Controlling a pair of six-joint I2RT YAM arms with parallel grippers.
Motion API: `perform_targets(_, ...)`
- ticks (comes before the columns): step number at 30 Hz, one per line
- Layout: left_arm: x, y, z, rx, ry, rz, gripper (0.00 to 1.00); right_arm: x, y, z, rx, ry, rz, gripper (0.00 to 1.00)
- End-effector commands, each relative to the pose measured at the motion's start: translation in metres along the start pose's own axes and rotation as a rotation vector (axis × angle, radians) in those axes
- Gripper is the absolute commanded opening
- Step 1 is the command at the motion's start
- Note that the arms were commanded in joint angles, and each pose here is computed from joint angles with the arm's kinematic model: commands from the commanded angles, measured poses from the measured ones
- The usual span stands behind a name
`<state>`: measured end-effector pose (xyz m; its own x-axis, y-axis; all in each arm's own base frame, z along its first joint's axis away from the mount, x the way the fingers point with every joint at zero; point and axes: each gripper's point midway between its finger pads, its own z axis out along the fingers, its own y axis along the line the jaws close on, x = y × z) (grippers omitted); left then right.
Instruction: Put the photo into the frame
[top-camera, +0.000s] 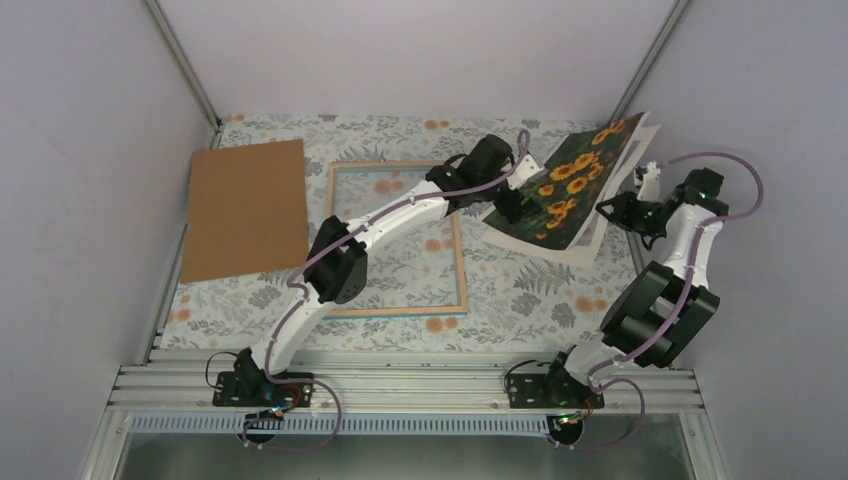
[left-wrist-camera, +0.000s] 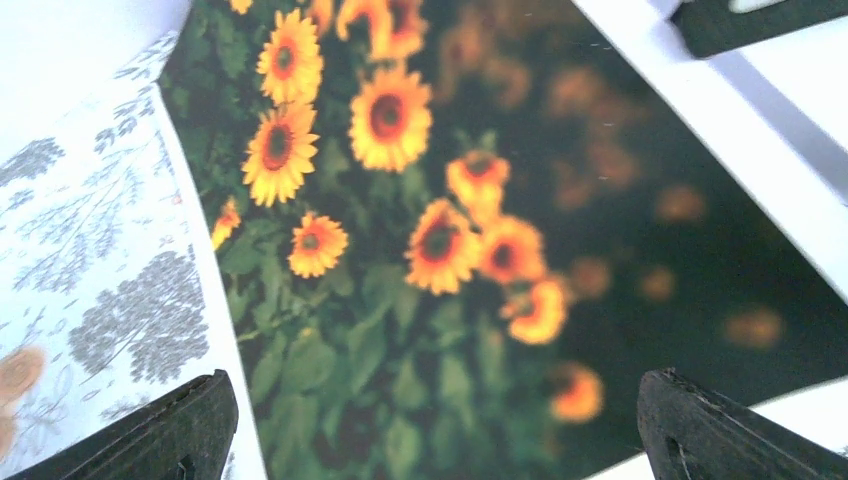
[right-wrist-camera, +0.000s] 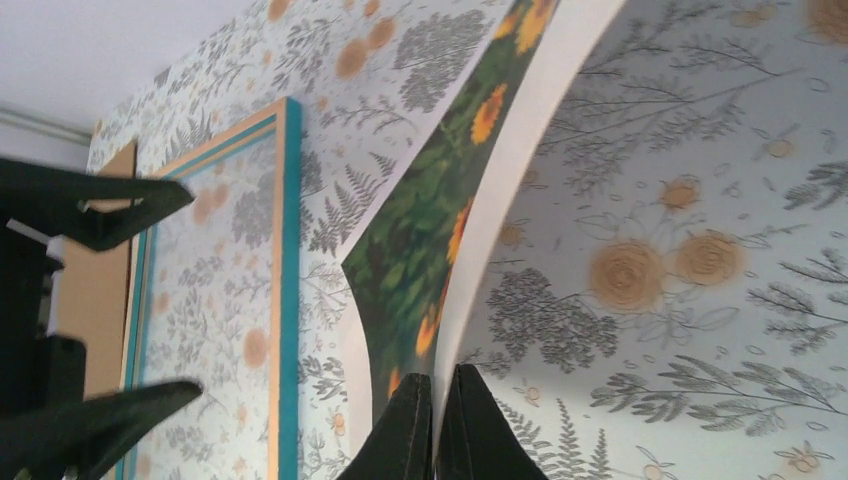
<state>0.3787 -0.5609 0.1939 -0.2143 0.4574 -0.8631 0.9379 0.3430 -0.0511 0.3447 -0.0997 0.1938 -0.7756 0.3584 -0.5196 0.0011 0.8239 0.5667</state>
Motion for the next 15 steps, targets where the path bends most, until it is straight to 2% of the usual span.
perform_targets(1, -0.014, 0.010, -0.023, 0.004, -0.023, -0.065, 1.00, -0.009, 0.040, -0.014, -0.003, 0.001, -0.142, 0.04)
perform_targets(8, -0.021, 0.027, -0.047, -0.026, -0.044, -0.084, 1.00, -0.041, 0.057, -0.054, 0.129, -0.077, -0.270, 0.04)
perform_targets(11, -0.019, 0.030, -0.050, -0.039, -0.039, -0.085, 1.00, -0.049, 0.055, -0.067, 0.210, -0.104, -0.285, 0.04)
perform_targets(15, -0.012, 0.032, -0.048, -0.044, -0.027, -0.090, 1.00, -0.056, 0.062, -0.078, 0.235, -0.136, -0.320, 0.04)
